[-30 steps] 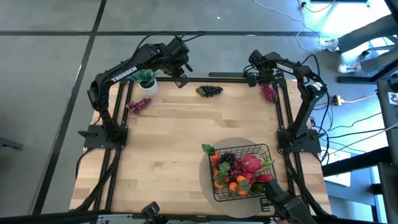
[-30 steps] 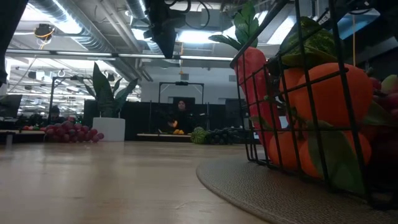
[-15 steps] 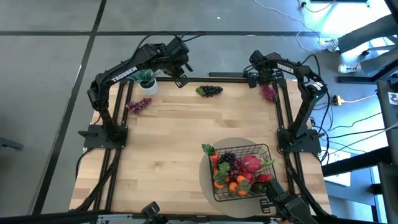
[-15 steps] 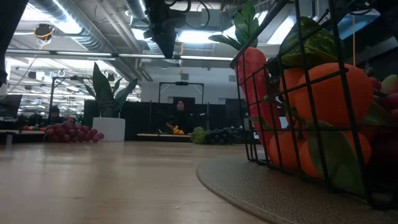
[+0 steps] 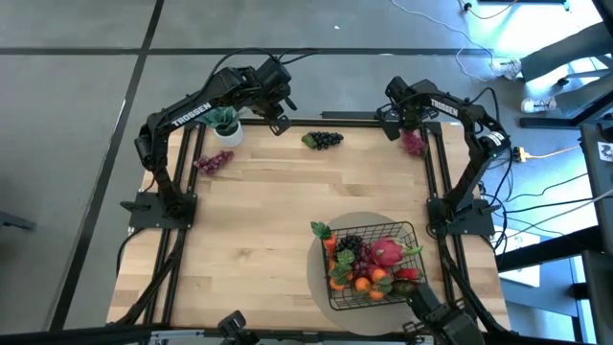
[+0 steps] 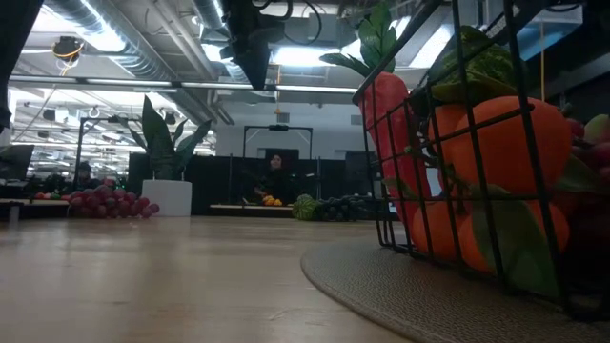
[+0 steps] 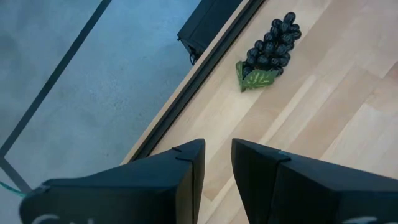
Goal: Build produce basket
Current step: Put the top right grapes into the wire basket
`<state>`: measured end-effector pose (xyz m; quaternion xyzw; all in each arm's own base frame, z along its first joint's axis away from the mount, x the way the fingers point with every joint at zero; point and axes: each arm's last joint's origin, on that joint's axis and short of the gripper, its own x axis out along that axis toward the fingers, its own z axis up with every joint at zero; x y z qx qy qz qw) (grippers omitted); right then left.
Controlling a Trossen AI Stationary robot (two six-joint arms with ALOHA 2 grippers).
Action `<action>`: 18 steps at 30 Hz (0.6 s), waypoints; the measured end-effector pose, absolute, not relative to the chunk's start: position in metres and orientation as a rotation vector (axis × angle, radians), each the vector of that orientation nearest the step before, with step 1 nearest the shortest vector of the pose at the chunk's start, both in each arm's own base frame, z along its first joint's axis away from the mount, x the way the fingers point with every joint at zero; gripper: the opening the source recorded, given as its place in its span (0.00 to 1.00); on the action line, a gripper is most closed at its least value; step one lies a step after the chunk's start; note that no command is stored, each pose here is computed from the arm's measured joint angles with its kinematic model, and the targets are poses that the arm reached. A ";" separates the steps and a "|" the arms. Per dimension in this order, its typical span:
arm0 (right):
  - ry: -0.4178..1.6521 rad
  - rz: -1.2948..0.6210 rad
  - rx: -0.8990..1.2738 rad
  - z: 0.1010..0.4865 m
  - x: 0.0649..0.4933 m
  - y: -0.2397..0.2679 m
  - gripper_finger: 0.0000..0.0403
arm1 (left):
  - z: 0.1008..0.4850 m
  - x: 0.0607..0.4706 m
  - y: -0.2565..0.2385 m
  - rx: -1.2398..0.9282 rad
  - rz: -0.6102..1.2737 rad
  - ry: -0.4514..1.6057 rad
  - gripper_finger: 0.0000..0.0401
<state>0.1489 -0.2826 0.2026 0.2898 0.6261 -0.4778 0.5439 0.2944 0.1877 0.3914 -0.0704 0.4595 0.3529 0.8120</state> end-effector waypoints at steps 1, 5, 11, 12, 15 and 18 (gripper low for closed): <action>1.497 -1.125 0.686 0.206 0.149 -0.279 0.00 | 0.391 0.294 0.188 -0.150 0.754 0.981 0.17; 1.530 -1.099 0.678 0.222 0.148 -0.264 0.00 | 0.391 0.294 0.188 -0.148 0.752 0.982 0.17; 1.494 -1.067 0.605 0.250 0.153 -0.239 0.00 | 0.391 0.294 0.188 -0.120 0.736 0.994 0.17; 1.494 -1.053 0.587 0.255 0.154 -0.234 0.00 | 0.391 0.294 0.188 -0.119 0.736 0.994 0.17; 1.481 -1.019 0.511 0.271 0.159 -0.213 0.00 | 0.391 0.294 0.188 -0.112 0.732 0.997 0.17; 1.470 -0.991 0.415 0.287 0.164 -0.190 0.00 | 0.391 0.294 0.188 -0.109 0.729 0.999 0.17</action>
